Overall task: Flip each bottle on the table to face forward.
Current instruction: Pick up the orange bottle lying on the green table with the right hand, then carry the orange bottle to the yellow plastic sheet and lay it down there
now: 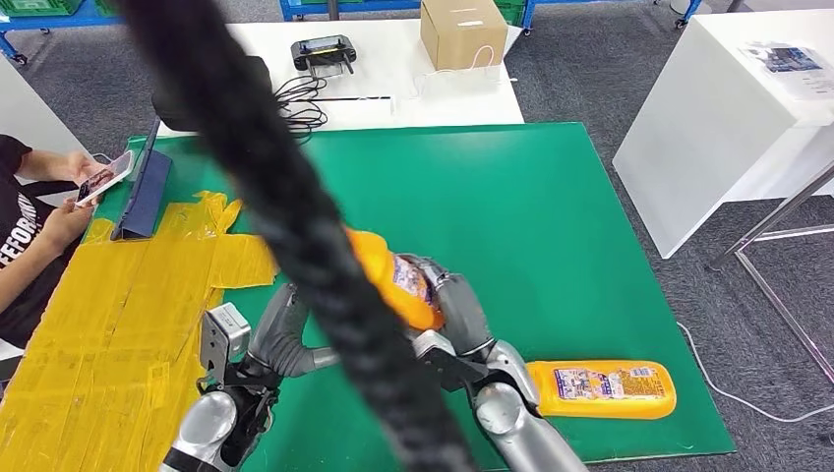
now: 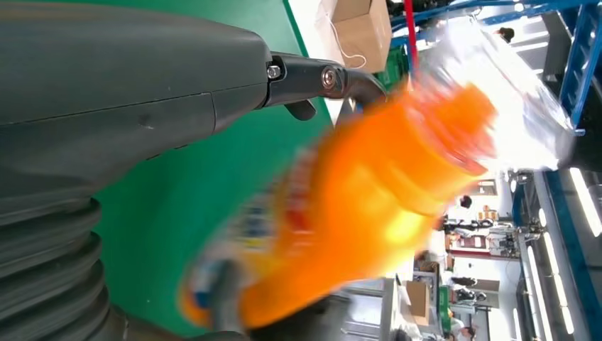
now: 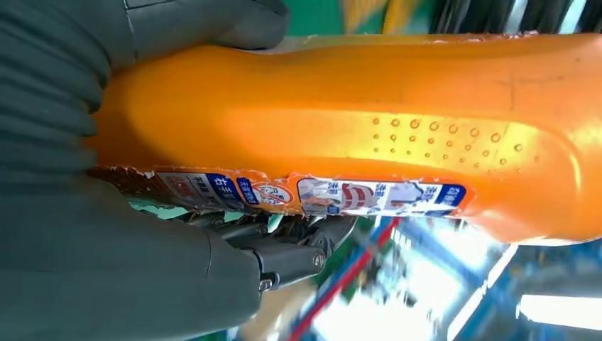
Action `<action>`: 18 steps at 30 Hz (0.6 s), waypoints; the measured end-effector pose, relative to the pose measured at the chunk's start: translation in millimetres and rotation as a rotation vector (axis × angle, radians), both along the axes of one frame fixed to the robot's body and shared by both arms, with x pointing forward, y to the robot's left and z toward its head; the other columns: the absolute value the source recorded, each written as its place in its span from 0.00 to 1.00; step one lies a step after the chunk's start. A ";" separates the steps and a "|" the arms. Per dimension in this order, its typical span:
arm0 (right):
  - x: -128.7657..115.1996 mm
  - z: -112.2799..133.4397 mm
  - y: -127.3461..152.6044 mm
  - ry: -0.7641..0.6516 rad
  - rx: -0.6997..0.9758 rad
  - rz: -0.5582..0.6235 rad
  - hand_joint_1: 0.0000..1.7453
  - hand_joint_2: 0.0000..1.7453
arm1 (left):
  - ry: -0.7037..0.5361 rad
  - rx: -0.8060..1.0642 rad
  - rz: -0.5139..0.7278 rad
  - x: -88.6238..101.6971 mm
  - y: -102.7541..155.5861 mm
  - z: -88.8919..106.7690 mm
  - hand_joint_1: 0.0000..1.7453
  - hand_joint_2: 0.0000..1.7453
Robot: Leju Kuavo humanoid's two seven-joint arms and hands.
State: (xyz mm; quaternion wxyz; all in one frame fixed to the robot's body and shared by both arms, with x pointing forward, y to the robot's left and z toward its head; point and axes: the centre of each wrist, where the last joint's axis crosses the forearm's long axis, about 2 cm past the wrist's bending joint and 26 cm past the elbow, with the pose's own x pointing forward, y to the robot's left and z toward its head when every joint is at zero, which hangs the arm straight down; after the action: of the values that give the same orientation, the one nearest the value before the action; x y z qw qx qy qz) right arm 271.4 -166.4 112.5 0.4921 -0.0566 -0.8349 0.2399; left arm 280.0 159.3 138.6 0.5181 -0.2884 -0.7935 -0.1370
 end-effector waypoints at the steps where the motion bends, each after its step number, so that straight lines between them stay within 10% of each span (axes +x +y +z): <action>1: -2.0 -2.7 7.9 0.015 0.001 0.028 0.99 1.00 | 0.002 0.000 -0.002 1.0 -0.6 0.5 0.00 1.00; 18: -17.3 -22.4 54.0 0.066 -0.085 0.230 1.00 1.00 | 0.072 -0.042 0.004 5.8 1.4 -6.8 0.00 1.00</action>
State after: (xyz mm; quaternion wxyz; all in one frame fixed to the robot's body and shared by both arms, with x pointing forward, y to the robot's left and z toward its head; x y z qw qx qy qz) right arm 254.1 -112.3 90.0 0.4858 0.0267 -0.8084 0.3314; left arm 285.8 160.7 131.7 0.5405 -0.3021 -0.7776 -0.1089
